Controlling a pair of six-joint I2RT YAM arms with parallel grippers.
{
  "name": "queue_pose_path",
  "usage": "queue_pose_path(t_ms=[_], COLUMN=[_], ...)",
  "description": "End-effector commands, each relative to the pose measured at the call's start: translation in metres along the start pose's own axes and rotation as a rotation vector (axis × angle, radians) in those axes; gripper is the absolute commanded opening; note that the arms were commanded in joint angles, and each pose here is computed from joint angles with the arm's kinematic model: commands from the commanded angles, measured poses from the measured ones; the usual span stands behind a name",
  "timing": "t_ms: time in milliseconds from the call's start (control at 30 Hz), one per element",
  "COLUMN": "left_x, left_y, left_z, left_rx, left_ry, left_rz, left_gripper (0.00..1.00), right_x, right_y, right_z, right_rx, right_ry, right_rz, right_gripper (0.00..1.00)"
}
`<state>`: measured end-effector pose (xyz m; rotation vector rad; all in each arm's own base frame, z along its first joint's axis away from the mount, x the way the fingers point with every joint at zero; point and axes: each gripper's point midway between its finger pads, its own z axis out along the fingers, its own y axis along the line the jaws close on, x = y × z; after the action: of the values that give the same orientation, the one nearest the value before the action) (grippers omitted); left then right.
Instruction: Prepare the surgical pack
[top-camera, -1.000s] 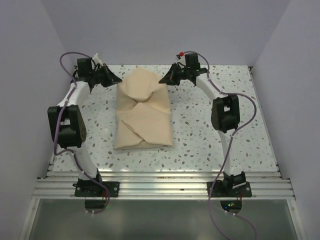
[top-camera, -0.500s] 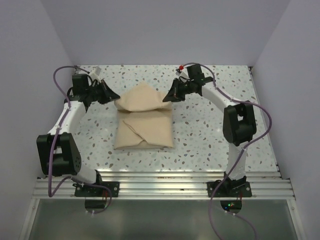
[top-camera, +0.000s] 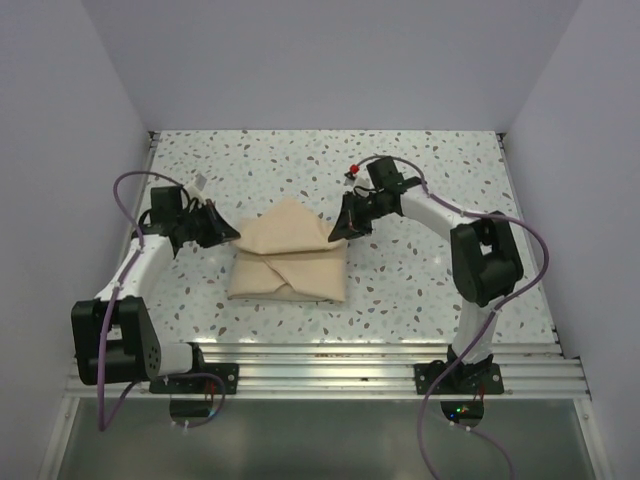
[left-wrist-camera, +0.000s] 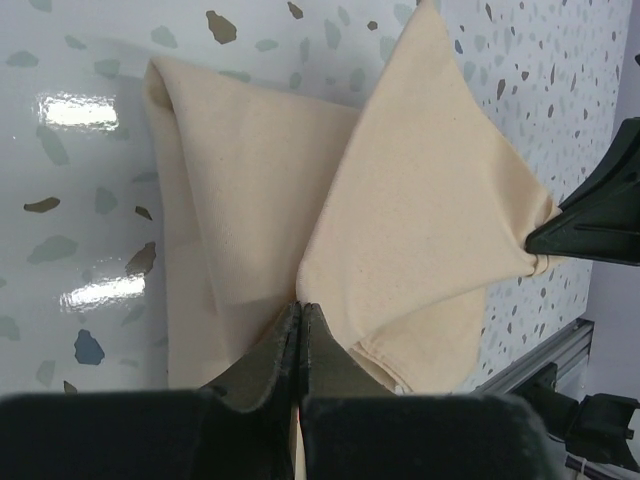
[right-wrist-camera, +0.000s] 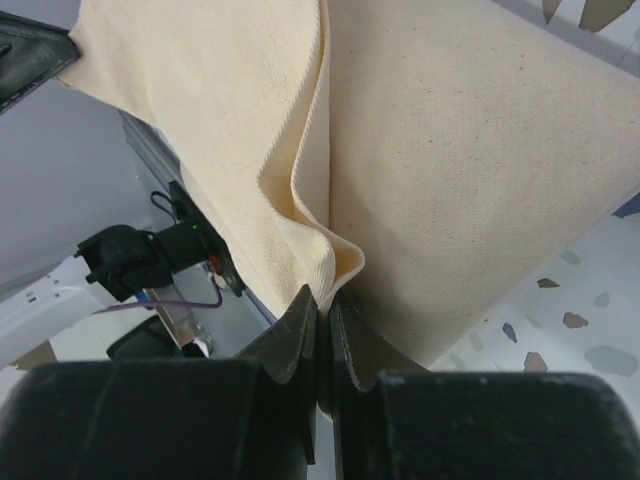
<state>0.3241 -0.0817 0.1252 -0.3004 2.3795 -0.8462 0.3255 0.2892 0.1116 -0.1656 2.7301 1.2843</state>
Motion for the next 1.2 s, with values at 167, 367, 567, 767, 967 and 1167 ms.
queue_pose_path(t_ms=[167,367,567,767,967,1167], left_x=[0.013,0.038,0.042,0.043,0.026,0.009], left_y=[0.006,0.019,0.026,0.023,0.008,0.03], left_z=[-0.017,-0.014,-0.017,-0.021,-0.04,-0.06], left_rx=[-0.051,-0.077,-0.131,-0.139,-0.143,-0.349], left_ry=[-0.026,0.029,0.031,0.035,-0.028,-0.081], left_rz=[0.025,-0.012,-0.055,-0.107,-0.048,-0.069], left_gripper=[0.0,0.0,0.0,0.14,0.39,0.4], right_x=[0.041,0.07,0.102,0.127,0.097,0.037], right_y=[0.012,-0.001,-0.007,-0.005,0.031,0.037], right_z=[-0.015,-0.005,0.0,-0.009,-0.028,-0.028], right_rx=[-0.012,0.007,0.033,0.031,-0.002,0.119], right_ry=[0.062,0.135,0.202,0.26,0.141,-0.051], right_rz=[-0.077,-0.075,-0.104,-0.142,-0.275,-0.34], right_gripper=[0.05,0.07,0.2,0.32,0.55,0.78])
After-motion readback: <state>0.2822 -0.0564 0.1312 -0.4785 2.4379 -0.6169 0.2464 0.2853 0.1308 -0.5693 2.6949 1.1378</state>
